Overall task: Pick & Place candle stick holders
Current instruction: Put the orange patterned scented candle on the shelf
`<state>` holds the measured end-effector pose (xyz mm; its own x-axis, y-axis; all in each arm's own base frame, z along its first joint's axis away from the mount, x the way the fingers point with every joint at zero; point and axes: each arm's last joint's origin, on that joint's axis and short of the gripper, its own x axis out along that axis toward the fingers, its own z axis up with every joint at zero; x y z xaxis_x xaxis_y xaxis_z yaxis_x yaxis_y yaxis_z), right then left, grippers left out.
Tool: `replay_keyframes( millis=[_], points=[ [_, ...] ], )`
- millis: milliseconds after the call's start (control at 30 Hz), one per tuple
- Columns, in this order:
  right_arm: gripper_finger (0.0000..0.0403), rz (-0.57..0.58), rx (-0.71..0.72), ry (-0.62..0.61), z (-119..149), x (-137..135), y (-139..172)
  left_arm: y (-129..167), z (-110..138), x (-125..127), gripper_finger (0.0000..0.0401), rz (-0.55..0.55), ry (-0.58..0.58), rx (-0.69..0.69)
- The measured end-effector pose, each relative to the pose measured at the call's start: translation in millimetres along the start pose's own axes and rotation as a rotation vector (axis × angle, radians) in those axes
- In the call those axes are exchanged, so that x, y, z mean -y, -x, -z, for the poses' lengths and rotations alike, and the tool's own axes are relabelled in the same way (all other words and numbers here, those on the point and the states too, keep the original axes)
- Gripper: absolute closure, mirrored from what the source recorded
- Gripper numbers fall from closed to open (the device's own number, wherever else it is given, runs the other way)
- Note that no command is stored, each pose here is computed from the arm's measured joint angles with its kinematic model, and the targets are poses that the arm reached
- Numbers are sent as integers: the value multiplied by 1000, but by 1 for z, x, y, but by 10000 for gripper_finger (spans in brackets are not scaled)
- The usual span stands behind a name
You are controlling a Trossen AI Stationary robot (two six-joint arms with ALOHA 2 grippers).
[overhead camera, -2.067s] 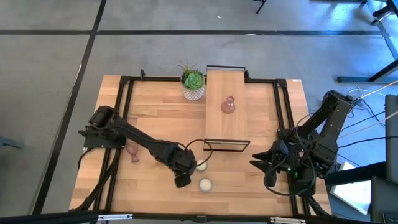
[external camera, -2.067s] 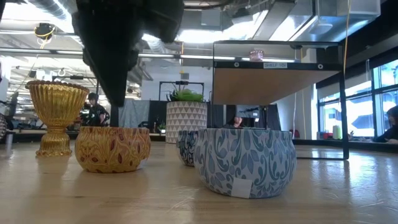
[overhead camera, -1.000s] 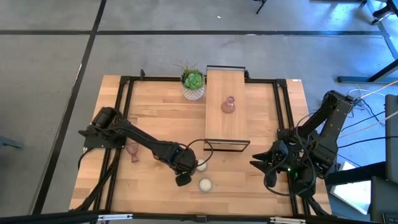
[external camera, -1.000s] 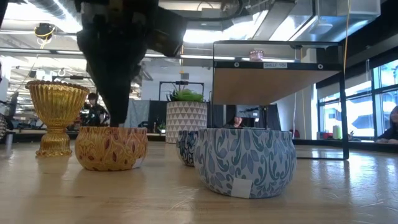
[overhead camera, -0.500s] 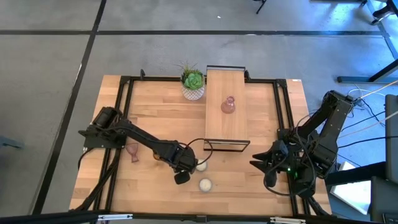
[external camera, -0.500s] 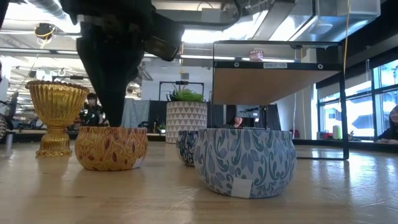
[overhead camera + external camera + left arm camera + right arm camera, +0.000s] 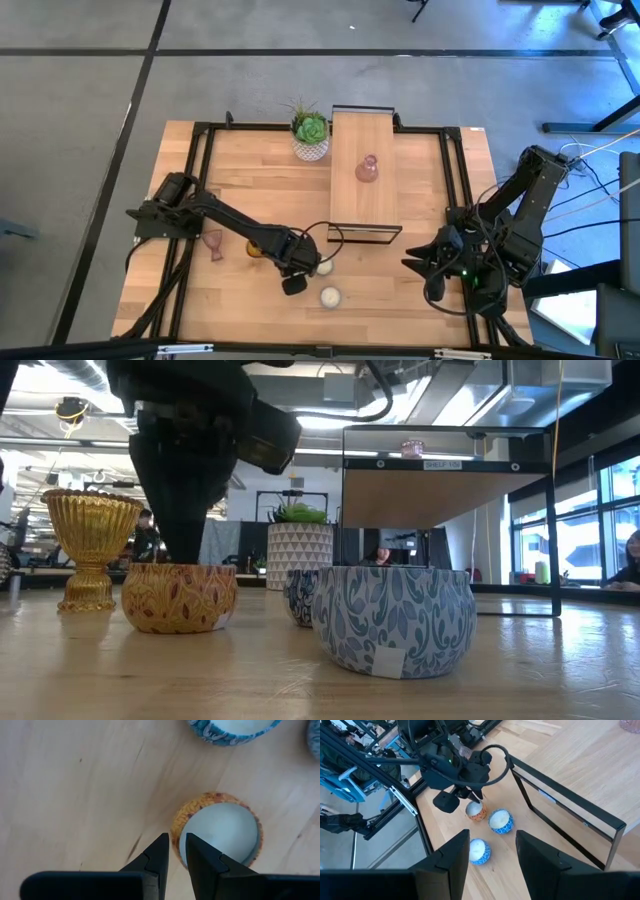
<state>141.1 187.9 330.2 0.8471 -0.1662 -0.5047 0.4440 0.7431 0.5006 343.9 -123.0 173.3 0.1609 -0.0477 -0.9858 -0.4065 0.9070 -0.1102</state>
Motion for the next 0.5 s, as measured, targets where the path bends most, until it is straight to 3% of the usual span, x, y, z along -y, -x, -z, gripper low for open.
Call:
replay_keyframes(
  millis=[233, 367, 500],
  points=[
    [238, 3, -4, 4, 0, 0, 0, -5, 0, 1, 345, 14, 2, -29],
    [238, 3, -4, 4, 0, 0, 0, -5, 0, 1, 386, 31, 4, -47],
    [238, 3, -4, 4, 0, 0, 0, -5, -1, -1, 396, 65, 23, -80]
  ],
)
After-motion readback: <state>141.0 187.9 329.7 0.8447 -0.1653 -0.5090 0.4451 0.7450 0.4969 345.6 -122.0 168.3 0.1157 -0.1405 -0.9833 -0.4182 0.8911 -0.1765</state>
